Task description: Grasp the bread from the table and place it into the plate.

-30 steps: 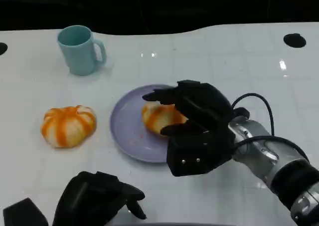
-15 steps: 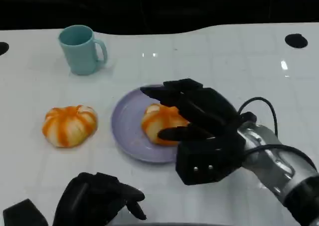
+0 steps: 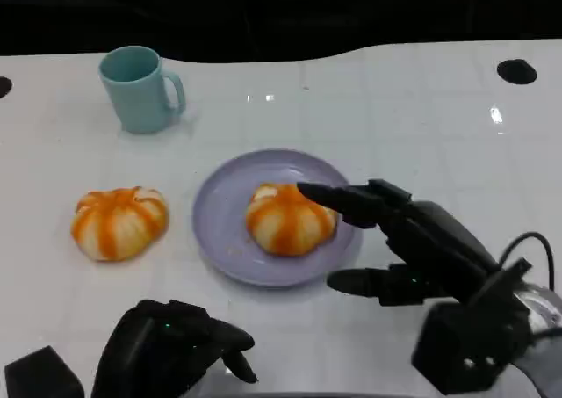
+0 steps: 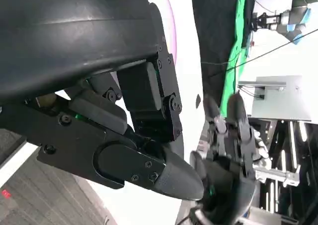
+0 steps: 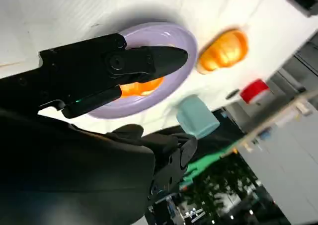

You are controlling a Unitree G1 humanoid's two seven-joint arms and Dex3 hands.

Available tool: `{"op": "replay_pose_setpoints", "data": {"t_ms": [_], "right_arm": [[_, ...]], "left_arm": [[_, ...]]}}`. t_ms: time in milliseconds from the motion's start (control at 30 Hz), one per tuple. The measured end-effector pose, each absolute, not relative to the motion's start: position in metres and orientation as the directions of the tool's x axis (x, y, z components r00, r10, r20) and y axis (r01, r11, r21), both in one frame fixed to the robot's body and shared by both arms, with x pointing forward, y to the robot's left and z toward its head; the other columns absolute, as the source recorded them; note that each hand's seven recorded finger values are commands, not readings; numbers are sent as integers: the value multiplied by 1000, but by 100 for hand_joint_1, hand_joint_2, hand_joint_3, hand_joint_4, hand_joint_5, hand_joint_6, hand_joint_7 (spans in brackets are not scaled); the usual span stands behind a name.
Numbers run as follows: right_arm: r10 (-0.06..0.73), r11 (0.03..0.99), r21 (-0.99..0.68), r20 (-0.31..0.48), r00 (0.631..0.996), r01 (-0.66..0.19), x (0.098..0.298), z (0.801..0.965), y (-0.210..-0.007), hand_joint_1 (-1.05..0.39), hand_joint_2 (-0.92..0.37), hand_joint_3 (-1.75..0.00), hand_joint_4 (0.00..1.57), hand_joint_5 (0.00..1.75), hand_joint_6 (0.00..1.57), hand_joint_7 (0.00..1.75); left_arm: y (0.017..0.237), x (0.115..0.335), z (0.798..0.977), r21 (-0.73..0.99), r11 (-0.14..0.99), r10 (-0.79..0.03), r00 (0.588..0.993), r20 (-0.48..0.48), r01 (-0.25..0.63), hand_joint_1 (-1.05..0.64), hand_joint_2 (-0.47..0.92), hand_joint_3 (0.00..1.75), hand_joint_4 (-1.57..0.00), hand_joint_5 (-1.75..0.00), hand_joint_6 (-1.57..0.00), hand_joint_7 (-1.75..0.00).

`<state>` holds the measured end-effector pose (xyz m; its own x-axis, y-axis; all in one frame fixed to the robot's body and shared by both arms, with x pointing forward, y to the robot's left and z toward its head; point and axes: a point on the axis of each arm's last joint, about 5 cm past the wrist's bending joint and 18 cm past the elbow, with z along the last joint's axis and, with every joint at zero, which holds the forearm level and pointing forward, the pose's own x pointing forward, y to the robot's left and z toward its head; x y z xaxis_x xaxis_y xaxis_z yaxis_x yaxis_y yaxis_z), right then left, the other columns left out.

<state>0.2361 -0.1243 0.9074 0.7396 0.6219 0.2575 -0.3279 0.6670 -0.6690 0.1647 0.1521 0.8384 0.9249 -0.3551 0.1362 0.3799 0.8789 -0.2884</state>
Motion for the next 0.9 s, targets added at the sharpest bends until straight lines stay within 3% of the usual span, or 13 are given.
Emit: {"op": "replay_pose_setpoints", "data": {"t_ms": [167, 300, 333, 400, 500, 667, 900], "right_arm": [[564, 753, -587, 343, 751, -298, 220, 900, -142, -50, -92, -24, 54, 83, 71, 27], [513, 795, -539, 355, 782, -278, 206, 895, -157, -39, -90, -30, 63, 113, 81, 46], [507, 802, -529, 354, 786, -278, 203, 894, -159, -36, -85, -38, 65, 122, 82, 56], [496, 812, -513, 352, 793, -280, 197, 891, -163, -31, -61, -80, 68, 144, 81, 81], [480, 825, -496, 361, 800, -271, 192, 888, -169, -25, -52, -101, 75, 157, 84, 96], [481, 824, -491, 342, 807, -283, 183, 885, -177, -19, -50, -111, 77, 166, 87, 113], [461, 830, -482, 308, 832, -282, 166, 884, -188, -22, -51, -108, 78, 174, 80, 127]], "left_arm": [[152, 165, 838, -296, 878, -351, 926, 139, 377, -96, 92, 0, -114, -105, -154, -2], [152, 166, 839, -295, 877, -352, 925, 140, 379, -96, 92, 0, -114, -106, -155, -2], [152, 166, 839, -295, 877, -352, 925, 140, 379, -97, 91, 0, -114, -106, -155, -2], [152, 166, 839, -296, 877, -354, 925, 138, 379, -97, 91, 0, -114, -105, -155, -2], [152, 166, 839, -298, 876, -354, 925, 137, 379, -96, 91, 0, -114, -105, -155, -2], [152, 166, 839, -298, 876, -354, 925, 136, 379, -97, 92, 0, -114, -105, -155, -2], [152, 167, 839, -298, 876, -355, 925, 135, 380, -98, 92, 0, -114, -105, -155, -2]]}}
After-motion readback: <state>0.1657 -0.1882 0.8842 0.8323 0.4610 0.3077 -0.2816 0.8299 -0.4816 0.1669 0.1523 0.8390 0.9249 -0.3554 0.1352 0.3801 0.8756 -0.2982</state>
